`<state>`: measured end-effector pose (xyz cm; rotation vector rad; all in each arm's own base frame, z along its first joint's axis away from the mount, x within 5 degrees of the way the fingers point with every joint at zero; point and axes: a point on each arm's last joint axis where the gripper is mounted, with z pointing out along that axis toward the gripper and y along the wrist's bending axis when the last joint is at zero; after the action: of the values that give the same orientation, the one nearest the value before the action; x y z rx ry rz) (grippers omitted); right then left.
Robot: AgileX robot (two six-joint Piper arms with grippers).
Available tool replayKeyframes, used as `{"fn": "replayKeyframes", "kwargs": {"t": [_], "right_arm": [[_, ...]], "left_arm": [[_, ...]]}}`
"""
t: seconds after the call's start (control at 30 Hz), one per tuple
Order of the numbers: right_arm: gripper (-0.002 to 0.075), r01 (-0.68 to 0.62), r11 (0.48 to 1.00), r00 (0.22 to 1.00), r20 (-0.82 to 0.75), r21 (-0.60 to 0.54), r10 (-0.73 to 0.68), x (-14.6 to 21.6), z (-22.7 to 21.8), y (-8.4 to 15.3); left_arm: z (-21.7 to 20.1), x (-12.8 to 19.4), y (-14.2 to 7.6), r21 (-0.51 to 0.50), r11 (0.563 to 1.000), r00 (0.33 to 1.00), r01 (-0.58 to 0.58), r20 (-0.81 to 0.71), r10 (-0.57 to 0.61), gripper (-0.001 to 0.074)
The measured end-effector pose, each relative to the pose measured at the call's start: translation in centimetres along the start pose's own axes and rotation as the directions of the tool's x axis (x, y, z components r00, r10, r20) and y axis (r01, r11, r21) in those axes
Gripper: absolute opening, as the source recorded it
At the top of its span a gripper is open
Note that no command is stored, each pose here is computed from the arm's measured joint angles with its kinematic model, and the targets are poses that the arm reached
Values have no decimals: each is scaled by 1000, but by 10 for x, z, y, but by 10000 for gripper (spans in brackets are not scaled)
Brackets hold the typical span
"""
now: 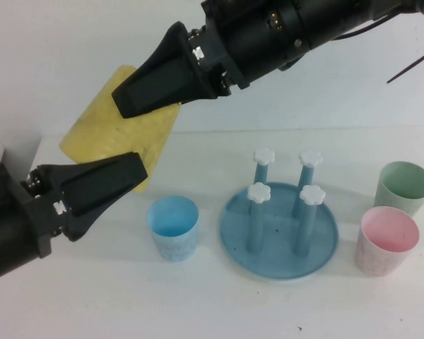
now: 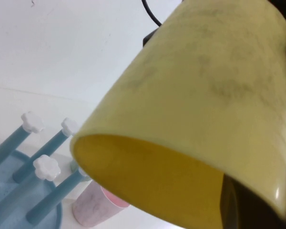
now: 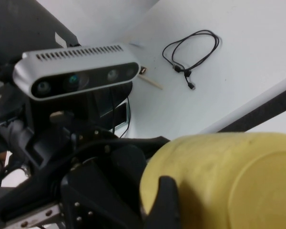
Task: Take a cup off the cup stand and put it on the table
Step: Hand over the cup, then place the cup on the table
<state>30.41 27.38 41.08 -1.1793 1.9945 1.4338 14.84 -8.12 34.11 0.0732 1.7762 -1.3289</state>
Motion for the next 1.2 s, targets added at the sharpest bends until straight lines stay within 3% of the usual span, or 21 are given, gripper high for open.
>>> {"fn": "replayKeyframes", "kwargs": {"t": [0.4, 0.73, 0.8, 0.87, 1.0, 1.1, 1.2], "right_arm": [[589, 4, 997, 999, 42, 74, -7, -3, -17, -16], [565, 12, 998, 999, 31, 68, -14, -2, -17, -16], [519, 13, 998, 1000, 22, 63, -14, -1, -18, -16], [411, 32, 998, 999, 15, 60, -33, 0, -18, -16], [109, 80, 994, 997, 2, 68, -81, 1, -18, -17], [34, 126, 983, 992, -40, 131, -122, 3, -24, -14], [11, 184, 947, 979, -131, 265, -154, 6, -35, -7]], "left_arm": [[0, 6, 1, -8, 1000, 998, -8, -60, 8, 9], [-1, 16, 3, -23, 999, 985, -40, -170, 36, 6], [-3, 20, 5, -58, 996, 971, -63, -235, 47, 6], [-5, 21, 6, -104, 990, 951, -94, -303, 58, 6], [-10, 21, 6, -190, 972, 912, -135, -407, 48, 6], [-14, 18, 4, -247, 953, 885, -173, -463, 41, 6], [-17, 15, 2, -283, 939, 864, -195, -502, 28, 6]]}}
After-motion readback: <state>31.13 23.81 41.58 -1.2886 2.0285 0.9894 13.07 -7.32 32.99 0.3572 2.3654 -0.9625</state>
